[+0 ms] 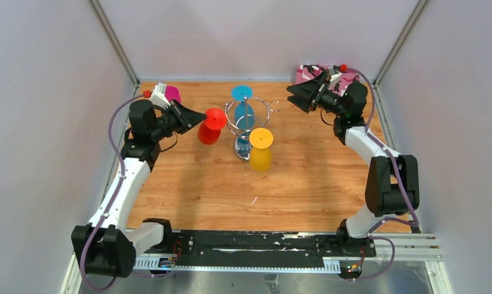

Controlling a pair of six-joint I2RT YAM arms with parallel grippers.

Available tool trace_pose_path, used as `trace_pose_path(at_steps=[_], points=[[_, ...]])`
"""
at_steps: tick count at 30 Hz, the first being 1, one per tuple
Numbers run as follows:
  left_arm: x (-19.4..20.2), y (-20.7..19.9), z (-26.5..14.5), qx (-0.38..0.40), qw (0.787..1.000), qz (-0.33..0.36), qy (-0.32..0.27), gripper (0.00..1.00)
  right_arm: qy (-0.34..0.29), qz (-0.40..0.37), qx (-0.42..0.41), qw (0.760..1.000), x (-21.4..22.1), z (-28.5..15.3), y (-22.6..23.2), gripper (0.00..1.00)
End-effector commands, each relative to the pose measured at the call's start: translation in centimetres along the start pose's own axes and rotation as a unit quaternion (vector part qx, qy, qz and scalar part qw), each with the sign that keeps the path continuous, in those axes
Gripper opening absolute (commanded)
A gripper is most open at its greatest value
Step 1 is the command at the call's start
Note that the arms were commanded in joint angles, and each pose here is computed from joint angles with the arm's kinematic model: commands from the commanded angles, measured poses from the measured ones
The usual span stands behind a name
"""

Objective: Take the wine glass off the wine glass rack

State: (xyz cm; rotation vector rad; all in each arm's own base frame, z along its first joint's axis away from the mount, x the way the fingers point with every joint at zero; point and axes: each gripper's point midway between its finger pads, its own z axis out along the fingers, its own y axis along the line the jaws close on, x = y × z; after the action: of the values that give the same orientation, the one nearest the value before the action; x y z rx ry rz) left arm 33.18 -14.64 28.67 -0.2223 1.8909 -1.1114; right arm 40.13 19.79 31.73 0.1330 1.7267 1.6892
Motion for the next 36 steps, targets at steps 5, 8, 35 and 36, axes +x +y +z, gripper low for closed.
trace_pose_path(at_steps=[5,8,35,36], points=[[-2.2,-0.7,-1.9,0.004,1.0,0.009,-0.025,0.0,0.017,-0.002,-0.013,1.0,1.0,0.3,0.0,0.89],[-3.0,-1.8,-2.3,0.012,0.999,0.017,-0.034,0.0,0.017,-0.001,-0.015,1.0,1.0,0.3,0.1,0.89],[-10.3,-23.7,-5.5,0.281,0.939,0.159,-0.117,0.0,-0.018,-0.081,-0.04,0.996,-2.8,-3.0,3.0,0.87],[-9.9,-24.6,-5.4,0.297,0.934,0.166,-0.108,0.0,-0.023,-0.091,-0.044,0.995,-3.4,-3.4,3.3,0.87]])
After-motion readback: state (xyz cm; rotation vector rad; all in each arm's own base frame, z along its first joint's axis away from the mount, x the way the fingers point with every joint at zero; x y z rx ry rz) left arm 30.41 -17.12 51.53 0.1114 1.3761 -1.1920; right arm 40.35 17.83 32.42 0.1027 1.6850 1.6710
